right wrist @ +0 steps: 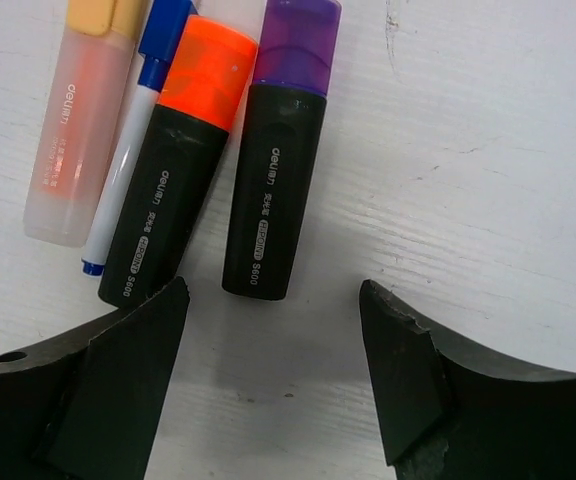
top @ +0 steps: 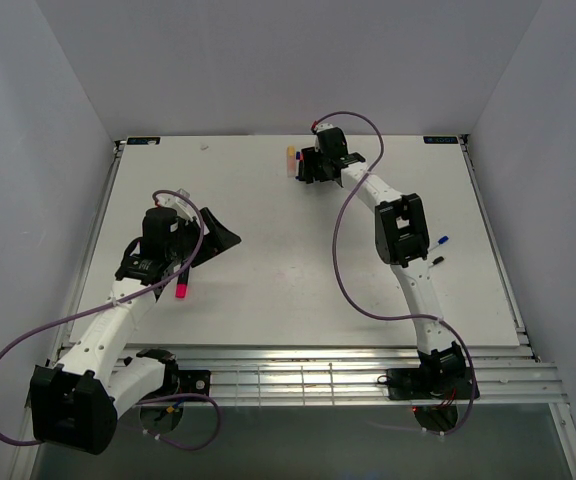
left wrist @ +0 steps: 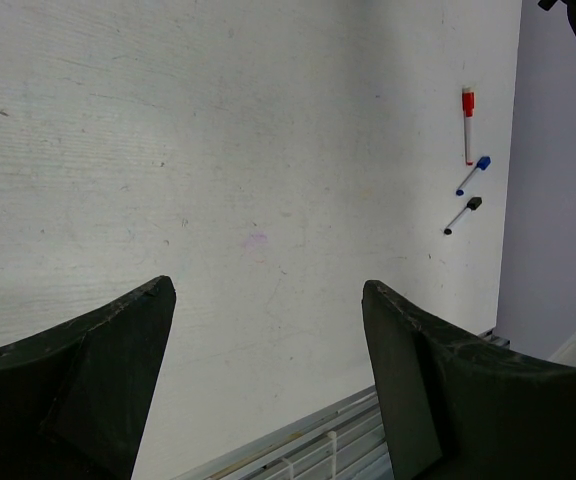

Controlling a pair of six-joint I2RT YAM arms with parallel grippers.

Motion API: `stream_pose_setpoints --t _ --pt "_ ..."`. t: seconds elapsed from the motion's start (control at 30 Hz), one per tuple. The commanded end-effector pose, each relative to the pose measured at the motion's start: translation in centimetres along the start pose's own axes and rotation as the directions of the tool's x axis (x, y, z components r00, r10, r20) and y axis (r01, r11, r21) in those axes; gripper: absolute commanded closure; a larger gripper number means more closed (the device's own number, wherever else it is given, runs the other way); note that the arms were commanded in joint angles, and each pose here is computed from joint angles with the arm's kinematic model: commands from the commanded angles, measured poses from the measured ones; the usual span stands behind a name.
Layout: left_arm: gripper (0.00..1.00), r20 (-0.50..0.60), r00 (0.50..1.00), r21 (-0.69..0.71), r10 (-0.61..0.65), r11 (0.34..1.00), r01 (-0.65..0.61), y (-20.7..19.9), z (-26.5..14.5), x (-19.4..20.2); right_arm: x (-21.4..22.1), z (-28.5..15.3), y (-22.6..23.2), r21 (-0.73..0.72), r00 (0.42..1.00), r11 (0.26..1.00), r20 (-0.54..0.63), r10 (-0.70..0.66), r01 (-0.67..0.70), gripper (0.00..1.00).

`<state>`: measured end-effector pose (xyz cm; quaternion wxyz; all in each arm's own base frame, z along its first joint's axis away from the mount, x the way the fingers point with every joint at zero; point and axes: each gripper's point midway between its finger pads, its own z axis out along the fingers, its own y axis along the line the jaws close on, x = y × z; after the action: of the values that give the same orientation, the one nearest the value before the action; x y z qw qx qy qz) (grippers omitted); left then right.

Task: Open the pen caps

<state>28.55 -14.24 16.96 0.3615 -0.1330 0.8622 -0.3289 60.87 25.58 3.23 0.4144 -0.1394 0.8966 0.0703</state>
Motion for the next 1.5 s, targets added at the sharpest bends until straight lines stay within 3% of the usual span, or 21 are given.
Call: stream_pose_setpoints --t 0.0,0.4,0.8,0.97,1.1,1.17,1.2,1.23,1.27,1.3,1.33,1.37,1.4,1.43,1.47 --pt "0.14 0.016 1.0 0.024 0.025 0.999 -0.026 -0.6 0.0 -0.5 -1.0 0.8 0.2 0.007 0.999 1.0 0.039 -0.013 0.012 0.25" --pt "0.14 0.006 1.0 0.022 0.026 0.999 -0.026 -0.3 0.3 -0.2 -1.7 2.0 0.1 -0.003 0.998 1.0 0.069 -0.012 0.012 0.35" --pt "0.14 -0.001 1.0 0.031 0.021 0.999 -0.021 -0.4 0.4 0.0 -0.6 2.0 -1.4 -0.02 0.999 0.999 0.021 0.038 -0.038 0.6" --pt "0.14 -0.014 1.0 0.036 0.012 0.999 -0.011 -0.2 0.5 0.4 0.1 1.4 -1.4 -0.026 0.999 0.999 -0.005 0.044 -0.044 0.92" --pt "0.14 -0.031 0.999 0.054 0.007 0.999 -0.005 -0.4 0.5 0.9 0.7 -0.2 -2.0 0.007 0.998 0.999 -0.032 0.05 -0.05 0.92" --pt "0.15 -0.044 0.999 0.076 0.011 0.997 -0.008 -0.9 0.5 0.9 3.1 -0.8 -2.4 0.022 0.994 0.998 -0.088 0.057 -0.055 0.92" --pt "0.16 -0.053 0.998 0.088 0.014 0.996 -0.009 -1.1 0.6 1.1 1.2 -2.4 -2.2 0.018 0.997 0.998 -0.04 0.068 -0.068 0.92" --pt "0.18 -0.056 0.998 0.108 0.02 0.994 -0.014 -1.4 0.6 1.0 4.7 -2.8 -2.4 0.025 0.992 0.997 -0.104 0.073 -0.071 0.92" --pt "0.2 -0.063 0.998 0.124 0.024 0.992 -0.016 -1.7 0.7 1.0 4.9 -3.7 -2.5 0.025 0.992 0.997 -0.096 0.081 -0.079 0.92" --pt "0.22 -0.085 0.996 0.144 0.024 0.989 -0.011 -2.1 0.8 1.2 1.8 -6.2 -2.4 0.016 0.995 0.995 -0.003 0.101 -0.101 0.92" --pt "0.25 -0.094 0.995 0.158 0.026 0.987 -0.011 -2.4 1.0 1.2 2.2 -7.1 -2.3 0.011 0.994 0.994 0.002 0.109 -0.109 0.92" --pt "0.26 -0.105 0.994 0.168 0.026 0.986 -0.008 -2.7 1.1 1.3 5.4 -8.0 -2.3 0.012 0.992 0.994 -0.05 0.112 -0.112 0.92" --pt "0.27 -0.122 0.992 0.18 0.028 0.984 -0.005 -3.1 1.4 1.4 3.2 -10.4 -2.0 -0.011 0.992 0.992 0.015 0.126 -0.126 0.92" --pt "0.28 -0.138 0.99 0.196 0.039 0.981 -0.011 -3.7 1.5 1.7 3.8 -11.4 -1.9 -0.015 0.991 0.991 0.011 0.133 -0.133 0.92" --pt "0.28 -0.148 0.988 0.204 0.044 0.979 -0.013 -4.1 1.8 1.9 6.8 -12.2 -1.8 -0.015 0.989 0.99 -0.043 0.14 -0.141 0.92"
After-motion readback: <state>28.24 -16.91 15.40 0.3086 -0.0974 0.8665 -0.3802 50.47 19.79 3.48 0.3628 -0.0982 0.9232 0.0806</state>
